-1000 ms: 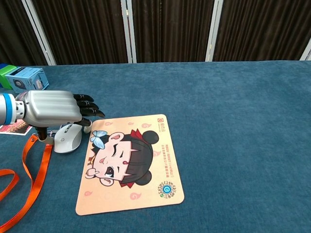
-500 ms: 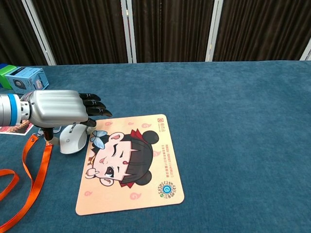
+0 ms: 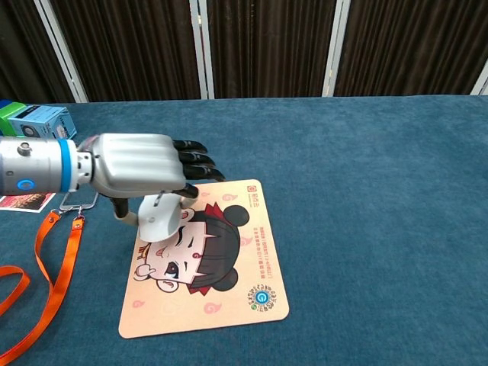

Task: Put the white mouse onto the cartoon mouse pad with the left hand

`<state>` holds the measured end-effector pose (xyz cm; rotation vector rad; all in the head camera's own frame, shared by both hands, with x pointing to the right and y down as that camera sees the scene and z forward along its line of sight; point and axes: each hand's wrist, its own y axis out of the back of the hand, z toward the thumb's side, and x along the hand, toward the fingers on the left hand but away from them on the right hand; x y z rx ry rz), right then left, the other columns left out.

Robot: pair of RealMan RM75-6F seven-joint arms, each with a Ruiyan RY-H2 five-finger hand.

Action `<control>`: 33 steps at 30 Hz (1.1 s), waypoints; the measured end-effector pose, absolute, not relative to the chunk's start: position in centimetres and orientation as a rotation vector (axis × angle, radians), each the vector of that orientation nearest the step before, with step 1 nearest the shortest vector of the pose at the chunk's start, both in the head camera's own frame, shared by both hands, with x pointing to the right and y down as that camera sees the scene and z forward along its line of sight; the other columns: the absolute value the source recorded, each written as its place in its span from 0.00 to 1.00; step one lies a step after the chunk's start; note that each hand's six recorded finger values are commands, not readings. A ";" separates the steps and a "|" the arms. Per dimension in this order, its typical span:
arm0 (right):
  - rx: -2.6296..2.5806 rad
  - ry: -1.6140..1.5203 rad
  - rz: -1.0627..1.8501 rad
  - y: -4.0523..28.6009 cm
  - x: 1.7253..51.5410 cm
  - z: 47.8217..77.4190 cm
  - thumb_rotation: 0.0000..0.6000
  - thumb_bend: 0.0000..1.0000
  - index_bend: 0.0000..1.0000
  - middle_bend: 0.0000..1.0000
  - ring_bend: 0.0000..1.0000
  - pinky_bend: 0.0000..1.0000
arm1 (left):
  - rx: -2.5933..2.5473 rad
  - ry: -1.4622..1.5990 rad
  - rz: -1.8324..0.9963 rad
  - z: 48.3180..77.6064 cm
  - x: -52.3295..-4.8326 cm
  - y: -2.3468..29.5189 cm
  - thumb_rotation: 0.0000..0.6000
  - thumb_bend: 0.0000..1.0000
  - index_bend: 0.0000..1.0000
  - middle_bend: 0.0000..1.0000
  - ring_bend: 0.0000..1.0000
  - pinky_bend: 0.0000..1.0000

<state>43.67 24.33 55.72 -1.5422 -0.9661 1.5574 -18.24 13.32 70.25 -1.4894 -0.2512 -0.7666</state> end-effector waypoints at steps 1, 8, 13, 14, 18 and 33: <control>-1.543 -0.965 1.558 24.3 43.7 55.7 1.00 0.10 0.00 0.00 0.00 0.00 | -1.488 -0.254 -0.755 70.2 -17.7 13.5 1.00 0.19 0.55 0.00 0.00 0.00; -1.548 -0.960 1.559 24.3 43.7 55.7 1.00 0.10 0.00 0.00 0.00 0.00 | -1.480 -0.285 -0.697 70.6 -14.4 15.0 1.00 0.19 0.55 0.00 0.00 0.00; -1.551 -0.959 1.559 24.3 43.7 55.7 1.00 0.10 0.00 0.00 0.00 0.00 | -1.491 -0.286 -0.696 70.9 -13.3 15.4 1.00 0.19 0.51 0.00 0.00 0.00; -1.551 -0.958 1.560 24.3 43.7 55.7 1.00 0.10 0.00 0.00 0.00 0.00 | -1.489 -0.287 -0.696 71.0 -13.3 15.4 1.00 0.19 0.47 0.00 0.00 0.00; -1.550 -0.956 1.560 24.3 43.7 55.8 1.00 0.10 0.00 0.00 0.00 0.00 | -1.477 -0.274 -0.693 71.0 -13.1 15.5 1.00 0.19 0.21 0.00 0.00 0.00; -1.547 -0.956 1.561 24.3 43.7 55.7 1.00 0.10 0.00 0.00 0.00 0.00 | -1.484 -0.254 -0.690 70.4 -13.7 15.7 1.00 0.19 0.09 0.00 0.00 0.00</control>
